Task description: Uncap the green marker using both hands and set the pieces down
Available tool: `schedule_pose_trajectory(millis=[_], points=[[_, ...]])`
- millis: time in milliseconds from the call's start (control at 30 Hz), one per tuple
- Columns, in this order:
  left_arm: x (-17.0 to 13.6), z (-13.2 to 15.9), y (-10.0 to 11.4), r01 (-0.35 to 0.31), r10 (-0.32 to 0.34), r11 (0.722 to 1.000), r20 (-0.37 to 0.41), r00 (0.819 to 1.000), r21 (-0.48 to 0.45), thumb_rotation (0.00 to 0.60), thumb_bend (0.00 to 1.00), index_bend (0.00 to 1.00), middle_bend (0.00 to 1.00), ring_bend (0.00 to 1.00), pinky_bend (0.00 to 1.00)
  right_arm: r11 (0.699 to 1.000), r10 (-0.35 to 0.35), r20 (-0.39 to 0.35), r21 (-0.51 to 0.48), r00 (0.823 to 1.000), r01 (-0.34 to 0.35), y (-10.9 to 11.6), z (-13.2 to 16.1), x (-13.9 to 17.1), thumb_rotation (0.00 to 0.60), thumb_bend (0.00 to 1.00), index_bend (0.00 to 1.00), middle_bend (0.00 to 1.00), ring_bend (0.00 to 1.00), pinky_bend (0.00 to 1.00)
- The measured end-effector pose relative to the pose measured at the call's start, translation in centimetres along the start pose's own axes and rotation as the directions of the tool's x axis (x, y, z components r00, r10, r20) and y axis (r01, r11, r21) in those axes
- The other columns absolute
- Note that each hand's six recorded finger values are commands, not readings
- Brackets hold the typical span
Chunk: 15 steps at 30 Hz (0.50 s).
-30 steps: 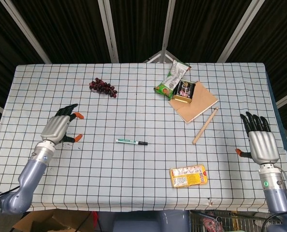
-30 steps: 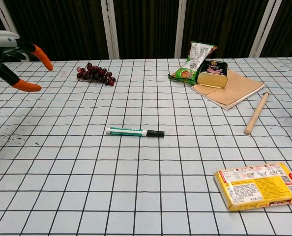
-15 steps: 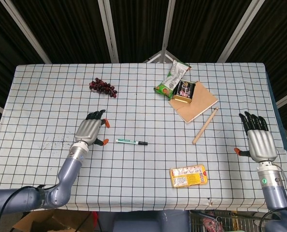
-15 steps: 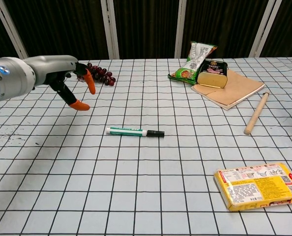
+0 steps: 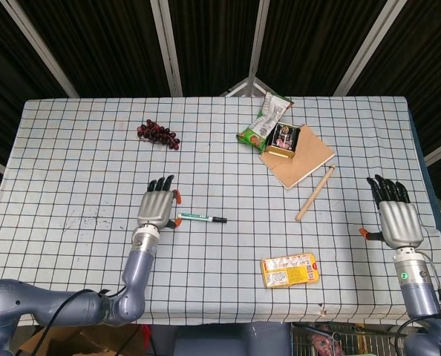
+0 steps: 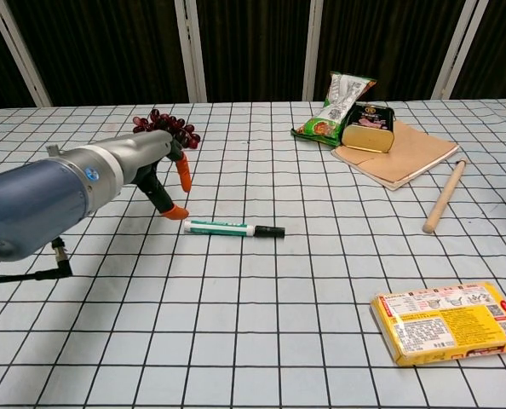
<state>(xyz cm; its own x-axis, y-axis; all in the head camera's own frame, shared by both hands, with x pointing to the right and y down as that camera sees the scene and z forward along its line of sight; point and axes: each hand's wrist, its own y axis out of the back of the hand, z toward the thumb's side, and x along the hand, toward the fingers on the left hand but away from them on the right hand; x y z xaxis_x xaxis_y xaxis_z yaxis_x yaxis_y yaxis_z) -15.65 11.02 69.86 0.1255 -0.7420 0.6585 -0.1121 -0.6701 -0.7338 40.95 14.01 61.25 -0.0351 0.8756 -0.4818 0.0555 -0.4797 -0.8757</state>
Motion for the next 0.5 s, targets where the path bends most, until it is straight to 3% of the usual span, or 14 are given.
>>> schedule_pose_trajectory(millis=[500], points=[[1.5,2.2,-2.2,0.03,-0.031,0.998,0.011,0.999,0.052,0.6,0.36,0.43,0.0,0.0,0.0,1.0,0.017,0.023,-0.006,1.0,-0.017,-0.6,-0.9,-0.1,0.6,0.08,0.03,0.0,0.0,0.02]])
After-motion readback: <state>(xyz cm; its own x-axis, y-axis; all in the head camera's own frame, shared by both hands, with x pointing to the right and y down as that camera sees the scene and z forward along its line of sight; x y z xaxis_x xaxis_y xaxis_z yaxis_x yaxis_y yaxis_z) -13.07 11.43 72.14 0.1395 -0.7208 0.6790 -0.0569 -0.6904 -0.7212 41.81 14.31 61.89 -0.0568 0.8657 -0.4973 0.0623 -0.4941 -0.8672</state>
